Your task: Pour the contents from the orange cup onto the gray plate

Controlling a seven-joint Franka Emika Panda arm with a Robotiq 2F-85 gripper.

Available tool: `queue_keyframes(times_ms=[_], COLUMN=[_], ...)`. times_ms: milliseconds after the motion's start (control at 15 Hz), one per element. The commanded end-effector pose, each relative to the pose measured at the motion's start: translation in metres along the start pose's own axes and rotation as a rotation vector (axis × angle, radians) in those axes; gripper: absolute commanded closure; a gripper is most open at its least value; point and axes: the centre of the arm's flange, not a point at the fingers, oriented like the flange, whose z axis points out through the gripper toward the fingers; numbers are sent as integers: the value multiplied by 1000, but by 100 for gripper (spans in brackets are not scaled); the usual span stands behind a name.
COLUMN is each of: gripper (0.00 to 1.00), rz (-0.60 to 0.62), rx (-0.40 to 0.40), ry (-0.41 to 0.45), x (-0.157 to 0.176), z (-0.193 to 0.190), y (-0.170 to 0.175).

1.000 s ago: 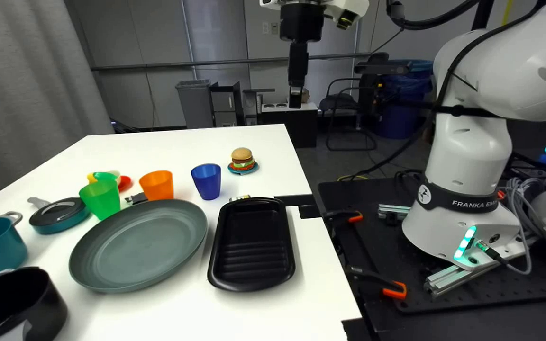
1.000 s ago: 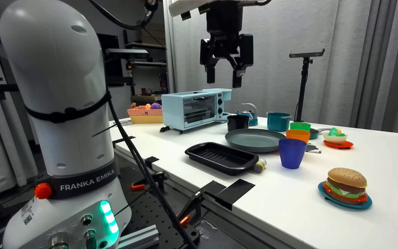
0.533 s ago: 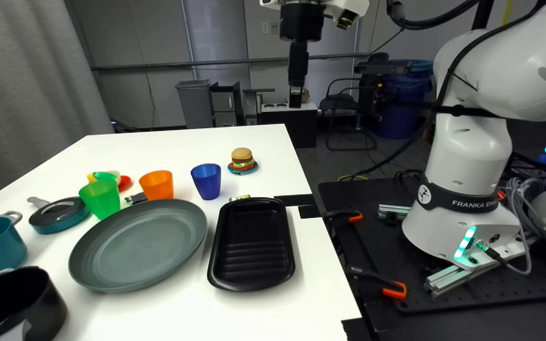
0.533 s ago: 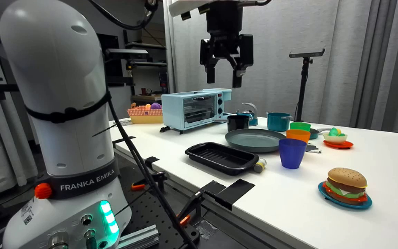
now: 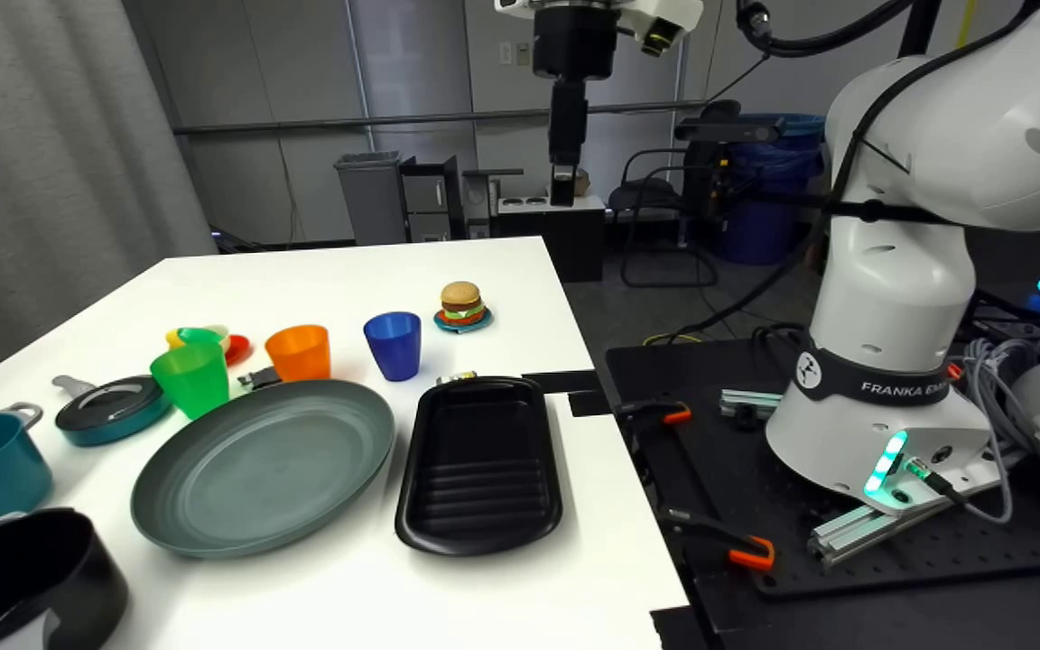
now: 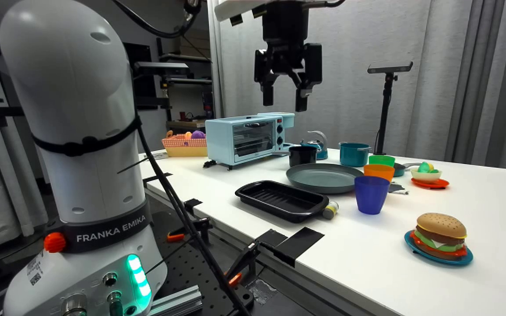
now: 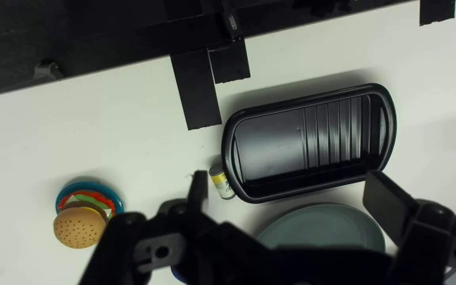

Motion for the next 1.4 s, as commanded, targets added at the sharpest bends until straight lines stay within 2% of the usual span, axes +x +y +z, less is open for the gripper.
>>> queue_keyframes(times_ms=[0,533,1000,1333], gripper=[0,0,0,0], rz=[0,-12,-45,-70], rx=[0,-14,-37,-59], ry=[0,-13,-103,-109], x=[0,9,41,73], z=[0,4,32,57], y=[0,0,-7,-11])
